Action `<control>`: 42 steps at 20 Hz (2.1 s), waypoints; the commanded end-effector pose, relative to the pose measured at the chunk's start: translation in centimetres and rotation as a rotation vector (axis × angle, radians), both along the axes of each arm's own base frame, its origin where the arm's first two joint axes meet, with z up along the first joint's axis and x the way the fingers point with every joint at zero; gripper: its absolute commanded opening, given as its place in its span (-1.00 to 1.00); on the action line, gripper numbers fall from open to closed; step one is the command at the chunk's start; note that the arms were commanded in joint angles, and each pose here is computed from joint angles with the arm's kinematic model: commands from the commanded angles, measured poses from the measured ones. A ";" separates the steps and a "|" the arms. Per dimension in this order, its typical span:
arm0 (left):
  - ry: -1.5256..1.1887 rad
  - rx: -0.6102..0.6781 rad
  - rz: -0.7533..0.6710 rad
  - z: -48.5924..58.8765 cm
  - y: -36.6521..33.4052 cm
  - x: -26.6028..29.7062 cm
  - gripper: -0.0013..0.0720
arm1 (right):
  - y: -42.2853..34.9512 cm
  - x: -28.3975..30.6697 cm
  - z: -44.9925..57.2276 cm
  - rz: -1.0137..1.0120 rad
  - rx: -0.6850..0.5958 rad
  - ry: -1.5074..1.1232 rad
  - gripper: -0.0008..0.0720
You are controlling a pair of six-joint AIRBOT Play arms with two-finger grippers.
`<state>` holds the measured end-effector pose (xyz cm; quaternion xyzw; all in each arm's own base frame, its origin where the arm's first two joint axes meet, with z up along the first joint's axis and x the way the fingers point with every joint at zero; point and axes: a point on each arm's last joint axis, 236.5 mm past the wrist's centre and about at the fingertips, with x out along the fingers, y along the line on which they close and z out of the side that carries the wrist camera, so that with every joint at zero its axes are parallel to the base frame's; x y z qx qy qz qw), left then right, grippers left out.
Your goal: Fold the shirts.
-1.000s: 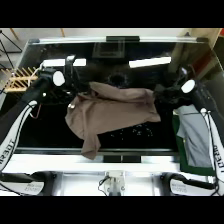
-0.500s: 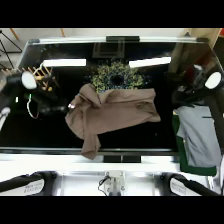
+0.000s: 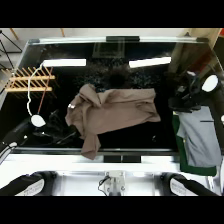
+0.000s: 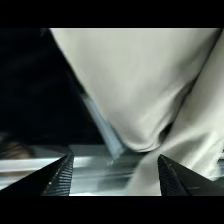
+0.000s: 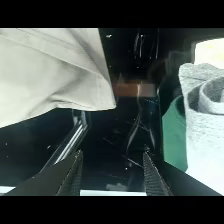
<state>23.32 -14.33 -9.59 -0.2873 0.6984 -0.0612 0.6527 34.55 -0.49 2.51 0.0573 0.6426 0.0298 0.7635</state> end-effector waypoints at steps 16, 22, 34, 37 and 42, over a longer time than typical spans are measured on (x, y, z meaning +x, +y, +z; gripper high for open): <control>-0.143 -0.016 0.037 0.5 -0.4 2.1 -0.88 | 1.9 -1.9 -10.2 -0.061 0.095 0.233 0.43; -0.143 -0.023 0.029 0.9 -0.5 1.8 -0.88 | 4.1 0.8 -12.3 -0.122 0.203 0.186 0.42; -0.144 -0.025 0.031 0.9 -0.6 1.8 -0.88 | 6.5 0.8 -13.1 -0.184 0.315 0.237 -0.77; -0.197 -0.012 -0.006 2.1 -0.5 3.1 -0.88 | 6.8 0.7 -11.7 -0.125 0.327 0.219 -0.77; -0.569 0.171 -0.108 17.4 4.6 10.3 -0.88 | 5.6 6.9 5.3 0.058 0.247 -0.285 -0.77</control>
